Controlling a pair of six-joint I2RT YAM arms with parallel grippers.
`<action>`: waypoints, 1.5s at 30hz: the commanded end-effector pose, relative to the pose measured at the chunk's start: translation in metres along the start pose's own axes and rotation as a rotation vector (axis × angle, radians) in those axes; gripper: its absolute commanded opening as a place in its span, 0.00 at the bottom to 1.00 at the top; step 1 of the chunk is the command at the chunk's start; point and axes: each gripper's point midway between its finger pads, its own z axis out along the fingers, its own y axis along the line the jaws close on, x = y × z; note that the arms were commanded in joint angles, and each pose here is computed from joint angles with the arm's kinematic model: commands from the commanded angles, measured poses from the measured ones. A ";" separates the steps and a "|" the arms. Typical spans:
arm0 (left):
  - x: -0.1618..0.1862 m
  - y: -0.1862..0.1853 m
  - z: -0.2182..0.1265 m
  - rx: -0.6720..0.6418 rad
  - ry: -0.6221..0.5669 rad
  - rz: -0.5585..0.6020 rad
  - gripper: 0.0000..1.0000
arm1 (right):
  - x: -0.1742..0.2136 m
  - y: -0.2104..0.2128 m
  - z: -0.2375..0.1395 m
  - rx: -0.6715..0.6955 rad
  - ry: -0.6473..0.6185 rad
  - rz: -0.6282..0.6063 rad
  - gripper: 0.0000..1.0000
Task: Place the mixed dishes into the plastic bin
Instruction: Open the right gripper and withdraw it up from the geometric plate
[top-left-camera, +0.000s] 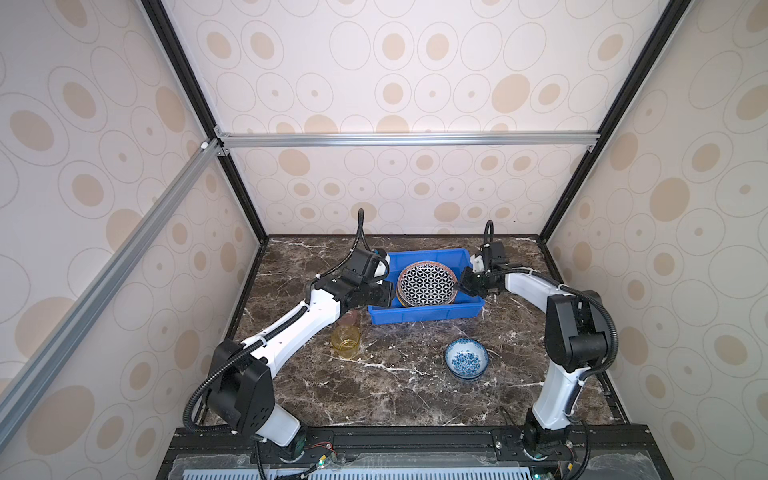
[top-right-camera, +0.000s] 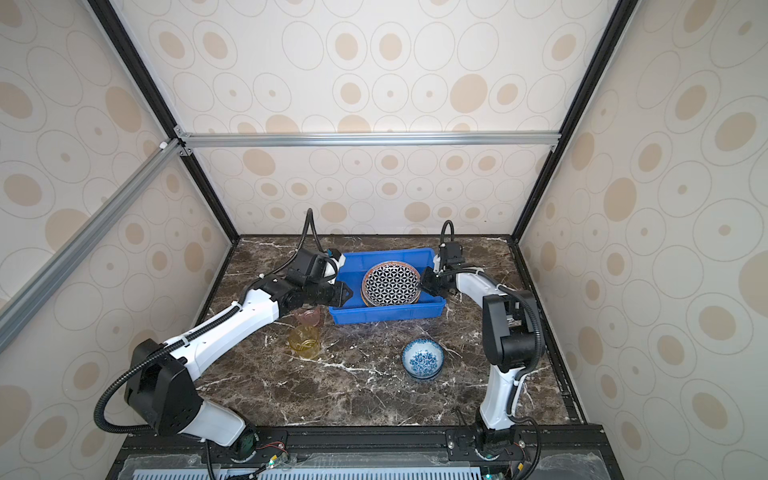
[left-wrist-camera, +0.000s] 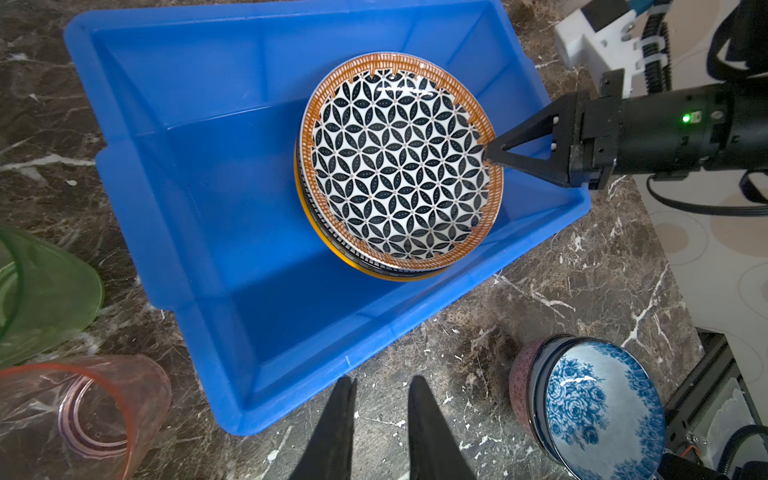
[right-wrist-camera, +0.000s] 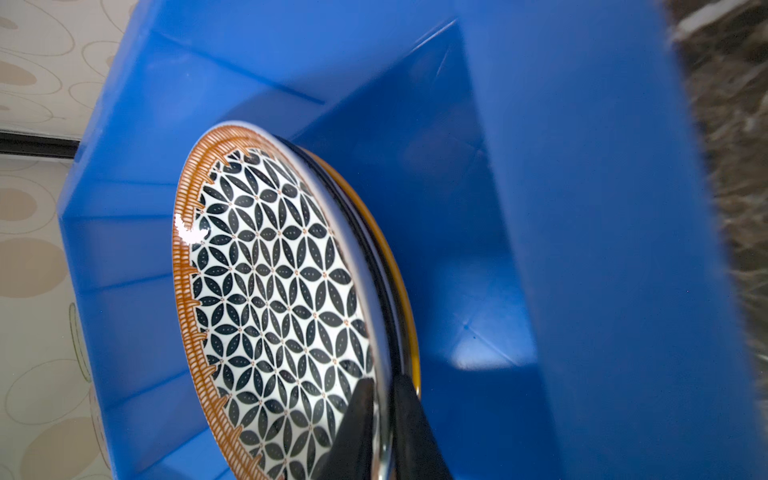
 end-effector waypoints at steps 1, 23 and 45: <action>-0.009 -0.004 -0.010 0.021 -0.040 -0.002 0.24 | -0.009 0.003 0.000 -0.002 -0.017 -0.009 0.14; -0.006 -0.006 -0.017 0.037 -0.050 -0.014 0.24 | -0.007 0.008 -0.019 0.003 -0.031 -0.034 0.15; 0.010 0.001 -0.034 0.009 -0.085 -0.059 0.27 | 0.007 0.022 -0.068 -0.018 -0.092 -0.082 0.18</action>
